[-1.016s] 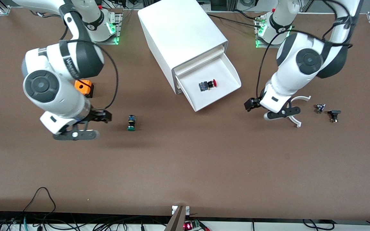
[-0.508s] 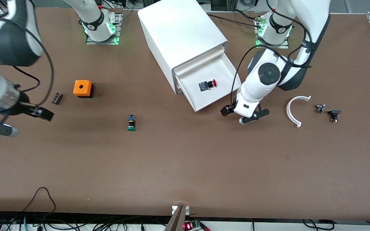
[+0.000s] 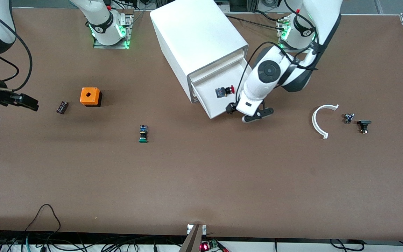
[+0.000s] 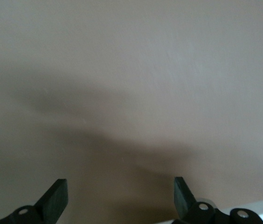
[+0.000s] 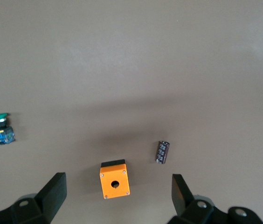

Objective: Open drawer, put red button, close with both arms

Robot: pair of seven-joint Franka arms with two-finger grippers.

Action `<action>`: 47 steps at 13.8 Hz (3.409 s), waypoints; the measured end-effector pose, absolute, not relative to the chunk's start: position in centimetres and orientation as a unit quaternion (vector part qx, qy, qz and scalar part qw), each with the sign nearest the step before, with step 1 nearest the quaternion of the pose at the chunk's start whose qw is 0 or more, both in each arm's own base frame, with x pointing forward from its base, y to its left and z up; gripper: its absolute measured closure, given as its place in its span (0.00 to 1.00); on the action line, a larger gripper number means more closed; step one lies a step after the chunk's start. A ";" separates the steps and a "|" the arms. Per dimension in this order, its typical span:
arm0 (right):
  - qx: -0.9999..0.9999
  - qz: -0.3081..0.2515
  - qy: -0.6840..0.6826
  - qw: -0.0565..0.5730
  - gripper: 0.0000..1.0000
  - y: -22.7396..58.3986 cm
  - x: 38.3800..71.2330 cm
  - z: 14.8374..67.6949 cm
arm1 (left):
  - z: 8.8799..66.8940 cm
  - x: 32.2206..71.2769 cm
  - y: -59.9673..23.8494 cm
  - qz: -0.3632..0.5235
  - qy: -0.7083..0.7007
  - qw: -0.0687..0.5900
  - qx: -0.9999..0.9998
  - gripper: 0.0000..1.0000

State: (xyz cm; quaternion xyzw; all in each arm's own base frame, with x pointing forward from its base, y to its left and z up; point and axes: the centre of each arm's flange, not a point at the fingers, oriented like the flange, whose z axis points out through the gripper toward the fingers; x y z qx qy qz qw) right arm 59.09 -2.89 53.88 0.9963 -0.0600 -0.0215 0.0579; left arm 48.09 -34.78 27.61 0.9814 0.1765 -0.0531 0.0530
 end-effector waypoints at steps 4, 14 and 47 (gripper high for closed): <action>0.997 -0.016 -0.054 0.052 0.00 -2.8 58.6 54.1 | 27.4 44.0 -38.0 -0.069 0.137 0.052 0.987 0.00; 0.999 -0.011 -0.018 0.025 0.00 -4.4 58.6 53.9 | 28.5 39.4 -40.7 -0.069 0.092 0.054 0.992 0.00; 0.999 -0.012 -0.019 0.025 0.00 -4.4 58.6 54.5 | 60.3 52.4 -1.8 -0.009 0.002 0.010 1.000 0.00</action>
